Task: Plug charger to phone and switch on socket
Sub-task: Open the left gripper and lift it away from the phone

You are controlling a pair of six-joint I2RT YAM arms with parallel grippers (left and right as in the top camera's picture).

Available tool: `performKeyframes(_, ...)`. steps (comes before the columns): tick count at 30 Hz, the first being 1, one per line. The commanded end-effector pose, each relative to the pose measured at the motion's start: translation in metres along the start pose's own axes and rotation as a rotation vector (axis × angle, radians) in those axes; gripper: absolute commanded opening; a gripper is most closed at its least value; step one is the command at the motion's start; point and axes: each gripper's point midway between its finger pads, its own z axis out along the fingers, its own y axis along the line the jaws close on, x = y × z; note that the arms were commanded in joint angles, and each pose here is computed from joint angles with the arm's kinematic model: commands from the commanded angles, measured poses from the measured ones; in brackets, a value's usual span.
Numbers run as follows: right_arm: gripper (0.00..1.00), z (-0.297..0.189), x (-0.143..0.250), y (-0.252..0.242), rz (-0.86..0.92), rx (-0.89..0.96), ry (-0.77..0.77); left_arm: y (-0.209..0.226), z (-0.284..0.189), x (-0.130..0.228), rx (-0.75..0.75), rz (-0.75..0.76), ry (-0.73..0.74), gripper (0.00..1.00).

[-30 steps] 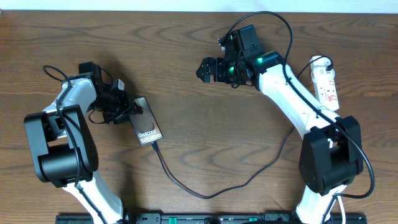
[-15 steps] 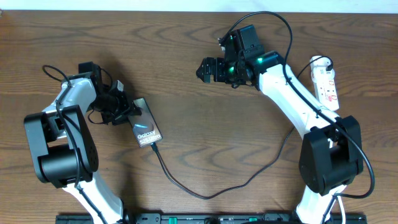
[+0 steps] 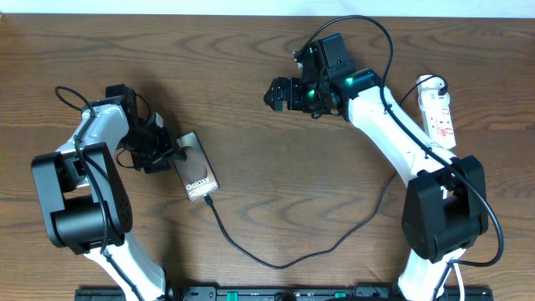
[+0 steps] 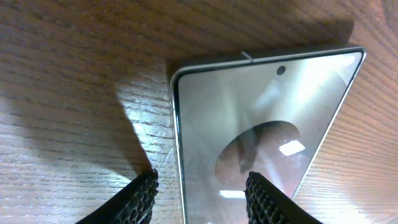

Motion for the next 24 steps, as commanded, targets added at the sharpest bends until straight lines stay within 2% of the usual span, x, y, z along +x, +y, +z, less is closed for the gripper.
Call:
performKeyframes(1,0.99,-0.008,-0.006,0.010,-0.033,-0.011,-0.022,0.033,0.021,0.011,-0.134,-0.019,0.060,0.49)
performKeyframes(2,0.99,-0.008,-0.006,0.010,-0.033,-0.011,-0.022,0.033,0.020,0.011,-0.134,-0.019,0.059,0.53)
performKeyframes(3,0.99,-0.008,-0.006,0.010,-0.033,-0.011,-0.022,0.033,0.020,0.011,-0.134,-0.019,0.059,0.70)
performKeyframes(4,0.99,-0.008,-0.006,0.010,-0.033,-0.011,-0.022,0.033,0.020,0.011,-0.134,-0.018,0.058,0.78)
performKeyframes(8,0.99,-0.008,-0.007,0.009,-0.033,-0.011,-0.024,0.025,0.017,0.009,-0.096,0.013,0.049,0.91)
performKeyframes(20,0.99,-0.008,-0.008,0.009,-0.034,-0.008,-0.028,-0.039,-0.031,0.000,0.177,0.126,-0.070,0.94)
performKeyframes(24,0.99,-0.008,-0.008,0.007,-0.051,0.003,-0.033,-0.074,-0.066,0.004,0.325,0.250,-0.155,0.94)
